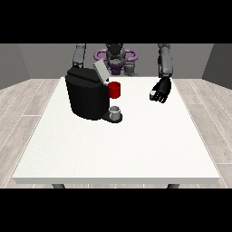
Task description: Insert the coffee pod into the coffee machine and close the lid
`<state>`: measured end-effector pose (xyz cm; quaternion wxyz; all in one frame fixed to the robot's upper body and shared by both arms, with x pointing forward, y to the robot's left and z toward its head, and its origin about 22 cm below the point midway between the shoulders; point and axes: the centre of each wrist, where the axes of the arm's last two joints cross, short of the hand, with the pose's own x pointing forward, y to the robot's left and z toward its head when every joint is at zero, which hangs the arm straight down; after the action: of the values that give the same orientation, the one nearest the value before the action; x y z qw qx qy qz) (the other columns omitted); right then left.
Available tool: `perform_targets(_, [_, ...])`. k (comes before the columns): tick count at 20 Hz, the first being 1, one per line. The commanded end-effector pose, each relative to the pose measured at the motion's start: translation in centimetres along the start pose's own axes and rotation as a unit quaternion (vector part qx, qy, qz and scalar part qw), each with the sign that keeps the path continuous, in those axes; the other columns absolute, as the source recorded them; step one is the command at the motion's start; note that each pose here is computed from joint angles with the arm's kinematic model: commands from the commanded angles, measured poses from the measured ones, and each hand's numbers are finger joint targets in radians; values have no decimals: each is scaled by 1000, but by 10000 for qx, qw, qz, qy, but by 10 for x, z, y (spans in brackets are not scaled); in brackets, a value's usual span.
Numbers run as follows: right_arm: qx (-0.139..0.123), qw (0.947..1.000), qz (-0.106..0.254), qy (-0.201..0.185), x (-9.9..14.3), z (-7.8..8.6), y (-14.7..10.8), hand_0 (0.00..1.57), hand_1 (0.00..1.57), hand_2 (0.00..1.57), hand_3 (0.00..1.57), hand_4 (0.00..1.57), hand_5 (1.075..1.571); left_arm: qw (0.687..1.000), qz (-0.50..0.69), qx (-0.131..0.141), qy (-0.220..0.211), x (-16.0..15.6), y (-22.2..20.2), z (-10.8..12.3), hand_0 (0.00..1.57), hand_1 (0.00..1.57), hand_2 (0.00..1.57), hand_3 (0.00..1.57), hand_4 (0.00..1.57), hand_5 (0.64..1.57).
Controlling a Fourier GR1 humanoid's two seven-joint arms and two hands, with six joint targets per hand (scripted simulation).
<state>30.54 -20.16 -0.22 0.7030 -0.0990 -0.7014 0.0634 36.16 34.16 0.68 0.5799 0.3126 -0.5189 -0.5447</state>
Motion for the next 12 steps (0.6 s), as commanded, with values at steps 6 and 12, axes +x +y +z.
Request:
perform_targets(6, [-79, 9996, 246, 142, -15, 7, 1, 0, 0, 0, 0, 0, 1571, 9959, 663, 337, -513, 17, 1, -15, 1420, 1420, 1402, 1332, 494, 1571])
perform_targets(12, [-82, 9980, 164, 597, -53, 19, -14, 0, 0, 0, 0, 0, 1571, 9944, 784, -252, -670, 41, 33, -28, 1413, 1413, 1400, 1314, 515, 1571])
